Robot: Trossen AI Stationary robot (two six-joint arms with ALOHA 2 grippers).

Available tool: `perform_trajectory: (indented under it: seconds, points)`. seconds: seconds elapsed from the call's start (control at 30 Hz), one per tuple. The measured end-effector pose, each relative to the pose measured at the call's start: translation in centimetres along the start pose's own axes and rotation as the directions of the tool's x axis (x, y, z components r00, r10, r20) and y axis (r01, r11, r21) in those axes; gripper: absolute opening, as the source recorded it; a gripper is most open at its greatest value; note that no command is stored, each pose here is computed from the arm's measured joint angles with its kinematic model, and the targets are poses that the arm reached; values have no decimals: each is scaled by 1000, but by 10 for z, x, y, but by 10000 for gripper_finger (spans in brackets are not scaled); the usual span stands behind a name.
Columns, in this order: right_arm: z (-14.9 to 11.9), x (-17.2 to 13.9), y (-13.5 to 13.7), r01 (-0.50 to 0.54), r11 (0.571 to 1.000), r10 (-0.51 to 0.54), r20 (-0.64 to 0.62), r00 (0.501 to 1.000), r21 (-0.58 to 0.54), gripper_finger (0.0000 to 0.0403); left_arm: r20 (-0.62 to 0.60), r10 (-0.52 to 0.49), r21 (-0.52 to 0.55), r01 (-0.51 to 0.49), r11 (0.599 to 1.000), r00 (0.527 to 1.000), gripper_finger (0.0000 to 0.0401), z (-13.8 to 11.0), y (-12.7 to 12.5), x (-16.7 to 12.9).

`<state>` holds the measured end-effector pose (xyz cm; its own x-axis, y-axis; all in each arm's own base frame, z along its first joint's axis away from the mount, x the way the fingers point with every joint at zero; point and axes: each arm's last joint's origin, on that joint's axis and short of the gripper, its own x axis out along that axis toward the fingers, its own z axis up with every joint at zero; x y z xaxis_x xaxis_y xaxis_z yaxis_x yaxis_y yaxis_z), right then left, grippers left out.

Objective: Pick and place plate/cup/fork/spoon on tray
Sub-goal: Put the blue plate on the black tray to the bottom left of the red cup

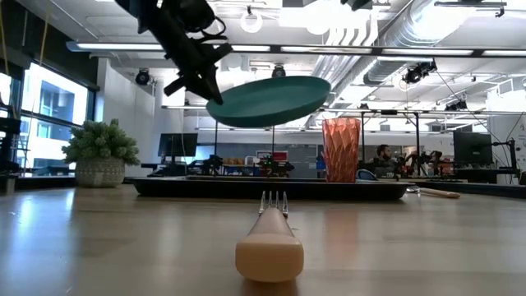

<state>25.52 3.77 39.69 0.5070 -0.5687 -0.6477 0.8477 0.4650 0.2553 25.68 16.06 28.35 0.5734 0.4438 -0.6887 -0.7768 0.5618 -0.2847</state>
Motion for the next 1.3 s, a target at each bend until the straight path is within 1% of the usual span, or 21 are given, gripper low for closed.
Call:
perform_trajectory:
  seconds: [0.17,0.27,0.33,0.57,0.8,0.93,1.1,1.3]
  points:
    - [6,6,-3,23,999,-23,5,1000,-36,99,6,30,-29,-29,999,1000,6,5,11,2]
    - [12,11,-6,45,997,-45,5,999,-64,99,-22,25,-48,-26,999,999,7,4,14,9]
    - [16,15,-9,53,995,-55,-13,998,-88,99,-43,15,-51,-17,999,999,7,3,14,15]
    - [33,32,-21,58,988,-74,-105,992,-145,99,-131,56,-71,-66,995,990,7,-8,17,46]
    - [45,43,-31,64,983,-90,-144,986,-173,99,-217,87,-81,-107,991,972,7,-20,22,73]
    - [49,46,-35,71,979,-100,-147,984,-192,99,-257,56,-97,-84,992,965,7,-26,22,88]
    - [53,49,-38,69,980,-100,-164,981,-184,99,-317,59,-114,-100,988,947,7,-36,25,104]
    - [55,51,-40,69,977,-103,-164,981,-203,99,-357,43,-135,-97,986,933,7,-42,27,114]
